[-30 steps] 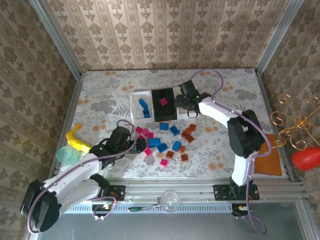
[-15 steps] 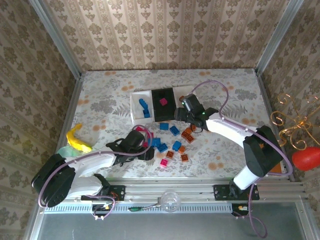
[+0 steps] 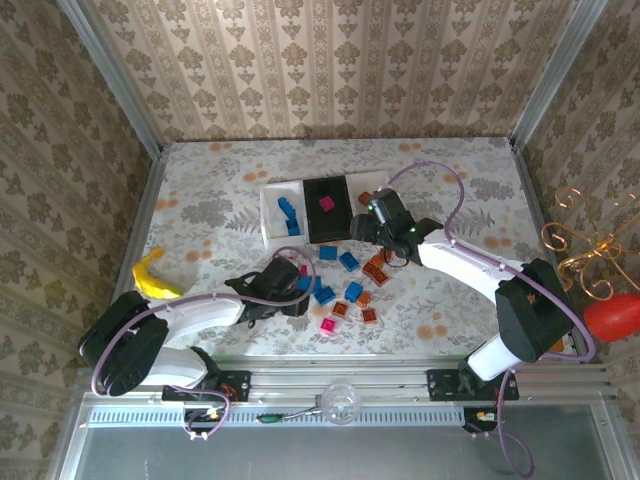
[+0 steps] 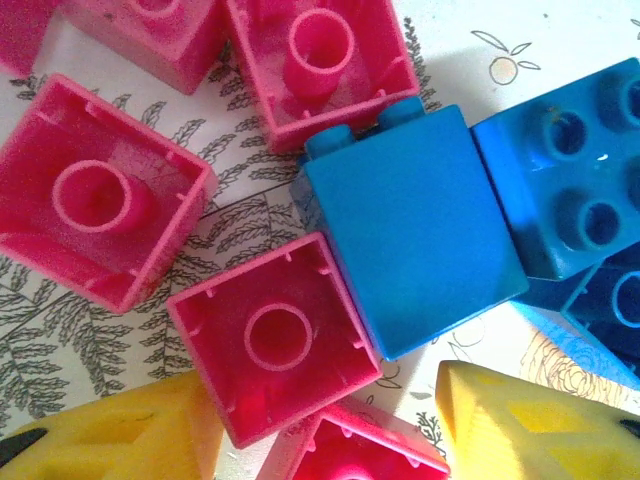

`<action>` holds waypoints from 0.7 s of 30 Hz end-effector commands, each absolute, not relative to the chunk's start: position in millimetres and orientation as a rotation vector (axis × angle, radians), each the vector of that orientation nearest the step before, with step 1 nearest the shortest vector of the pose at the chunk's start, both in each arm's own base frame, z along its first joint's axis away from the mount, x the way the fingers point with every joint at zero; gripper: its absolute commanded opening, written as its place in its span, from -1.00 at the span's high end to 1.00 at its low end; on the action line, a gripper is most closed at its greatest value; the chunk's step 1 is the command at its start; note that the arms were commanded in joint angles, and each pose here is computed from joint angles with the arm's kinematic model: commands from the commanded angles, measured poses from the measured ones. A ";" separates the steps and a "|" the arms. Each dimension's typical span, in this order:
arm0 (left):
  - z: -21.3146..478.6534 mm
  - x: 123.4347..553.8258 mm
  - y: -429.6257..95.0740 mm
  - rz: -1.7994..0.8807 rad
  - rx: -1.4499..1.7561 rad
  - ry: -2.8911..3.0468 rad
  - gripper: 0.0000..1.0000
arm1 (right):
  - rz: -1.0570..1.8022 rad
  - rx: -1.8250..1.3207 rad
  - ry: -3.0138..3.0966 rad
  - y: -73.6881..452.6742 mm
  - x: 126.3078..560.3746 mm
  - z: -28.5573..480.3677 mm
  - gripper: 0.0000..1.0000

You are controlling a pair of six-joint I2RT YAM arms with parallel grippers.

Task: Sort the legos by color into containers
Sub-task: Pick up the lego from the middle-left of the table.

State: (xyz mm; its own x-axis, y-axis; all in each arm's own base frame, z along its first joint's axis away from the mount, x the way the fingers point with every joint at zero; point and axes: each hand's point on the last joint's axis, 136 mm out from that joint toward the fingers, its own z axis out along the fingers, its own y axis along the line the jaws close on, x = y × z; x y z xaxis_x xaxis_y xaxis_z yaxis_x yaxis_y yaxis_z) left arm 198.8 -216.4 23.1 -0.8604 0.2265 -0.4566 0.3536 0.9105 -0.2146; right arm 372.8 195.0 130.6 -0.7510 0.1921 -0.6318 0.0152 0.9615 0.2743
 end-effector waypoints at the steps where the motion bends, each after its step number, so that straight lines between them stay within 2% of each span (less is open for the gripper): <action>1: 22.3 190.1 -219.2 -0.419 0.454 2.659 -0.24 | 0.326 0.169 2.379 189.8 371.1 136.8 -0.37; 3: 20.9 184.9 -214.0 -0.395 0.452 2.671 -0.33 | 0.331 0.170 2.378 190.3 371.0 137.0 -0.37; 7: 15.0 173.4 -204.0 -0.334 0.462 2.690 -0.31 | 0.339 0.172 2.376 191.3 371.3 136.6 -0.37; 21: 16.2 173.8 -208.8 -0.304 0.520 2.662 0.15 | 0.312 0.173 2.380 186.1 369.2 137.2 -0.37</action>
